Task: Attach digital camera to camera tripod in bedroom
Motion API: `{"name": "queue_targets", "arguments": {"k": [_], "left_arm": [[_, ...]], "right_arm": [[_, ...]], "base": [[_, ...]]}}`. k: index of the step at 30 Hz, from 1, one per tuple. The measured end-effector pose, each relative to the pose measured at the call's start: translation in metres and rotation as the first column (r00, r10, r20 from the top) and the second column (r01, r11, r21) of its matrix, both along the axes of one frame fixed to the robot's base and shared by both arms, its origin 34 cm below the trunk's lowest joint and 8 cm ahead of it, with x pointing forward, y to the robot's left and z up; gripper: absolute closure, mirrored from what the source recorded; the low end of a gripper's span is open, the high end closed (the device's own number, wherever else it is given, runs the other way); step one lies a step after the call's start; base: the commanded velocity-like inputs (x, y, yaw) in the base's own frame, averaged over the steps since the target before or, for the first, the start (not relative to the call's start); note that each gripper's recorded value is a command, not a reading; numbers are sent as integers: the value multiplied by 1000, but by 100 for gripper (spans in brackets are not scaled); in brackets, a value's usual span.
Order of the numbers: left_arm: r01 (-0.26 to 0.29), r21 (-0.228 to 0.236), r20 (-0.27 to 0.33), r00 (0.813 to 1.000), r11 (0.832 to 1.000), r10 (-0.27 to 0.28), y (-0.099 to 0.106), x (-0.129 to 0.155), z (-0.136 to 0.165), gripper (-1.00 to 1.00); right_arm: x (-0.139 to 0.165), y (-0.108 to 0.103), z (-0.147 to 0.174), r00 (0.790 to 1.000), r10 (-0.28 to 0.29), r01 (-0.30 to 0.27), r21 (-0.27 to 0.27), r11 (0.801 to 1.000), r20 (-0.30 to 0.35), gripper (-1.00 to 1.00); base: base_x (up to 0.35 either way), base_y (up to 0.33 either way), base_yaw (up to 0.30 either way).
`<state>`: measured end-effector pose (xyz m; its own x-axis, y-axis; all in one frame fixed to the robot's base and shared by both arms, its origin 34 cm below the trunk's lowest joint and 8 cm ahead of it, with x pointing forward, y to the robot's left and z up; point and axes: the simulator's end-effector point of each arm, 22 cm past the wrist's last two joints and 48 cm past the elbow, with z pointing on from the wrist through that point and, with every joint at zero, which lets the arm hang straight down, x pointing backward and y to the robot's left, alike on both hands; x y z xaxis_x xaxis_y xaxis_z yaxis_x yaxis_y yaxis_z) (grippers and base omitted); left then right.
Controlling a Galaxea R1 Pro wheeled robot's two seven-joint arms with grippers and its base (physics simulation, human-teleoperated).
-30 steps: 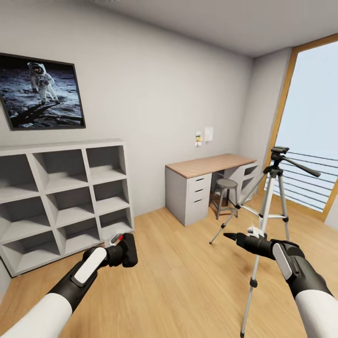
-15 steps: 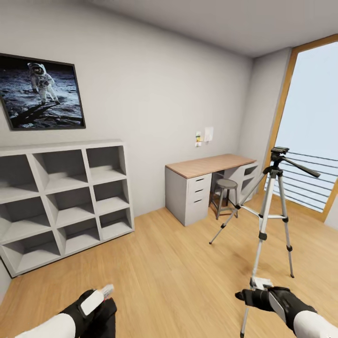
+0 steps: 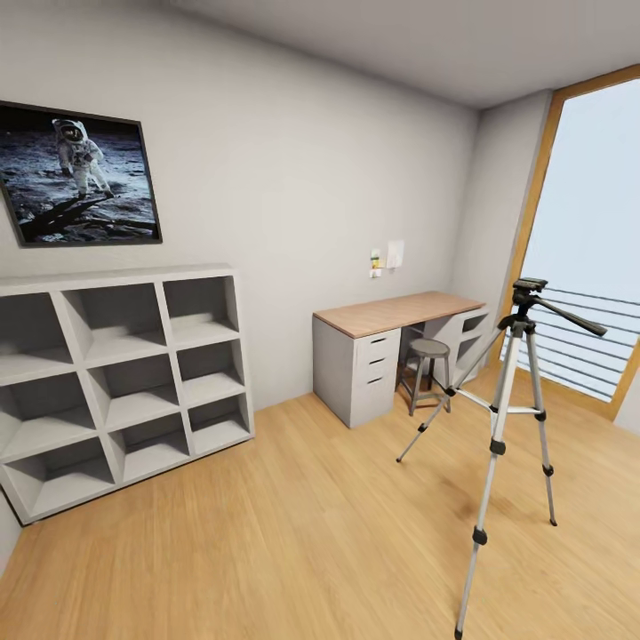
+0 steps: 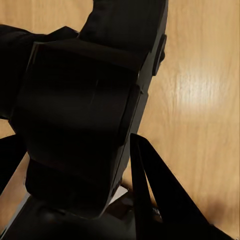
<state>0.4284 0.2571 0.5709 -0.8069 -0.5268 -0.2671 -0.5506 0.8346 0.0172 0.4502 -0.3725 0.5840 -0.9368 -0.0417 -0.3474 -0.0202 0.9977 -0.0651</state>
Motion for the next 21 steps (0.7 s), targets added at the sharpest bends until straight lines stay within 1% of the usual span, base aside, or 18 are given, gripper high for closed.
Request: {"name": "queue_targets", "arguments": {"k": [2, 3, 5, 6, 8, 9, 13, 15, 19, 21], "left_arm": [[11, -10, 2, 1000, 1000, -11, -3, -13, -6, 100], [14, -23, 2, 1000, 1000, -14, -6, -25, -12, 100], [21, -34, 1, 1000, 999, -21, -8, -35, -17, 100], [18, -43, -4, 1000, 999, -19, -9, -45, -20, 100], [24, -48, -7, 1000, 999, -24, -10, -51, -23, 100], [20, -57, -18, 1000, 998, -21, -11, -60, -26, 100], [26, -62, -24, 999, 998, -27, -14, -66, -28, 100], [22, -64, -36, 999, 998, -25, -15, -78, -31, 100], [29, -64, -52, 998, 998, -32, -16, -93, -36, 100], [34, -64, -55, 998, 997, -37, -17, -96, -36, 100]], "right_arm": [[-23, -3, -10, 1000, -2, 2, -19, 1000, -17, -100], [-40, -6, -17, 1000, -3, 2, -35, 999, -24, -100], [-56, -8, -22, 1000, -5, 3, -48, 999, -29, -100], [-71, -10, -27, 999, -6, 4, -57, 998, -35, -100], [-87, -12, -32, 999, -7, 5, -63, 998, -43, -100], [-108, -12, -38, 998, -10, 6, -67, 998, -59, -100], [-120, -11, -41, 998, -10, 5, -68, 998, -68, -100], [-123, -10, -42, 997, -10, 5, -68, 998, -70, -100], [-126, -8, -43, 998, -9, 4, -66, 998, -70, -100], [-126, -6, -44, 998, -8, 3, -63, 998, -70, -100]], "base": [[0, 0, 0], [0, 0, 0], [0, 0, 0], [0, 0, 0], [0, 0, 0], [0, 0, 0], [0, 0, 0], [0, 0, 0], [0, 0, 0], [0, 0, 0]]}}
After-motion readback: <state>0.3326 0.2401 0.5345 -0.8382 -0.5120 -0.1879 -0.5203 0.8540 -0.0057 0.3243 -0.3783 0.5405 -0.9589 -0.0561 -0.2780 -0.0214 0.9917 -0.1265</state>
